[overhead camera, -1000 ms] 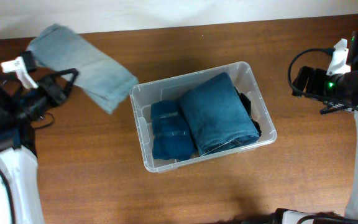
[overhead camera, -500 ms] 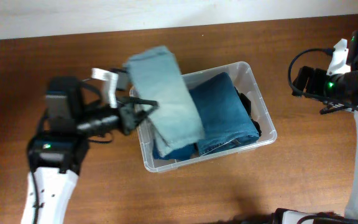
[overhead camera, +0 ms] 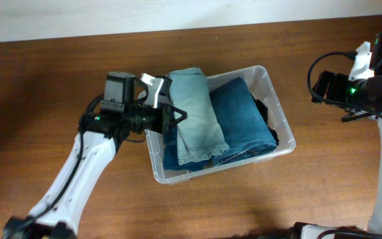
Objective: Pack container
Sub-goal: 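Lift the light-blue jeans and lower them into the bin's left side, then push the light-blue jeans down into the bin with the left gripper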
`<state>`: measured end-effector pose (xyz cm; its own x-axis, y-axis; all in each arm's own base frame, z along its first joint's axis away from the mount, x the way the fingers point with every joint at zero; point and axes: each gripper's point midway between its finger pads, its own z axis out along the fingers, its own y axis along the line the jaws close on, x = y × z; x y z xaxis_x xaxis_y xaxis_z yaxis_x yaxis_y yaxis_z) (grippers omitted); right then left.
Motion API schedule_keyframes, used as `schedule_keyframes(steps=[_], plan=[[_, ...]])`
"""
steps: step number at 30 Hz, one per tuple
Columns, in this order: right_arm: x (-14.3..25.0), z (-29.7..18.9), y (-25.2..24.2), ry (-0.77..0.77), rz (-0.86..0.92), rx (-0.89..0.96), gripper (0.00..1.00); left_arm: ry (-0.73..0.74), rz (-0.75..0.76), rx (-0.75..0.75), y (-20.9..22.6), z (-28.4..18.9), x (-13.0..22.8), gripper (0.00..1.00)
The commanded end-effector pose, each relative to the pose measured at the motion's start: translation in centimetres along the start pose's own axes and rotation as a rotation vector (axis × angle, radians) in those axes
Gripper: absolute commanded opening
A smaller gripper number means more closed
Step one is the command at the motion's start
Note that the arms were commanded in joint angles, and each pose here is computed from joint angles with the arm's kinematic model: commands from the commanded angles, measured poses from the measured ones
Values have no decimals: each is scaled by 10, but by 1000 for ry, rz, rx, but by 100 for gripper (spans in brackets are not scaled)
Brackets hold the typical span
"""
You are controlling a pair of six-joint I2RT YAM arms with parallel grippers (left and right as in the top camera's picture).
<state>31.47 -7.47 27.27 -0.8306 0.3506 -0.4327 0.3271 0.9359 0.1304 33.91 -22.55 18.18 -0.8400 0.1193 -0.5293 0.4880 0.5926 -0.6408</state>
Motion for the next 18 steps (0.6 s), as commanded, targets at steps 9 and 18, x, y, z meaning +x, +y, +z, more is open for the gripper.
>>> schedule_keyframes(steps=[9,18], plan=[[-1,0,-3,-3,9,11,98,32,-8,-40,16,7,4,0],[-2,1,-3,-3,9,12,99,-35,26,-201,17,-24,-4,0]])
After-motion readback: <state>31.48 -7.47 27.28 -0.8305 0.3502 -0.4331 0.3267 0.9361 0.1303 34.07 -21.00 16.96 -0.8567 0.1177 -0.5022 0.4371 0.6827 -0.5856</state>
